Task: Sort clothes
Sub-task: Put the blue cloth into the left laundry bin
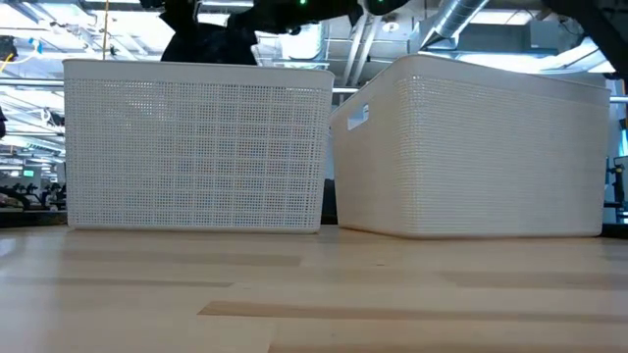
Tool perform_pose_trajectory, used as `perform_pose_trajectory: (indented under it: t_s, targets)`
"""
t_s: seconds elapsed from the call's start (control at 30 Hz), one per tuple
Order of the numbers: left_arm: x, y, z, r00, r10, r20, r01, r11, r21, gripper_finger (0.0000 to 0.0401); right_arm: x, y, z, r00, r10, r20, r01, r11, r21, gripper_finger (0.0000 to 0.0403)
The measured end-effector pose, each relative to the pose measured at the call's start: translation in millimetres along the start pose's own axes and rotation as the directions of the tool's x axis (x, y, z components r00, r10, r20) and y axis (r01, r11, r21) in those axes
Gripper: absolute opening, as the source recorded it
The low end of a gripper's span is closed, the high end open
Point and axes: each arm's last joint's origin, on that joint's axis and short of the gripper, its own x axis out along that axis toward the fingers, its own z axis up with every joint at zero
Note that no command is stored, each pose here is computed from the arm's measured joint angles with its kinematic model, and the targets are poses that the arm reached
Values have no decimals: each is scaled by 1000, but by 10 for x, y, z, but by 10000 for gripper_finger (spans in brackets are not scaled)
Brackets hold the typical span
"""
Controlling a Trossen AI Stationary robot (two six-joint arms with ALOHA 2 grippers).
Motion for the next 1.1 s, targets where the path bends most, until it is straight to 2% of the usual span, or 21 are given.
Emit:
perform_pose_trajectory:
  t_s: [0.17,0.37,0.53,0.63,0.77,1.03,1.1]
  targets:
    - [36,46,-65,998,-11,-57,9,999,-36,22,102,38,-93,1000,10,-19,-10,1000,1,0]
    - [97,105,-98,994,-87,-64,81,992,-92,24,147,90,-217,996,37,-80,-37,999,6,0]
    - [337,43,-189,982,-139,-125,126,986,-107,35,179,119,-354,987,60,-149,-56,998,30,0]
    - [557,-45,-301,966,-172,-192,155,983,-102,46,183,112,-434,977,73,-198,-66,997,41,0]
    - [818,-163,-405,958,-183,-220,166,982,-94,70,226,111,-578,966,81,-244,-67,996,67,0]
    - [1031,-231,-461,959,-226,-172,209,971,-116,123,320,160,-930,930,112,-351,-85,992,91,8]
    - [1056,-227,-468,960,-229,-164,210,970,-123,134,377,184,-1021,932,115,-343,-84,991,102,13]
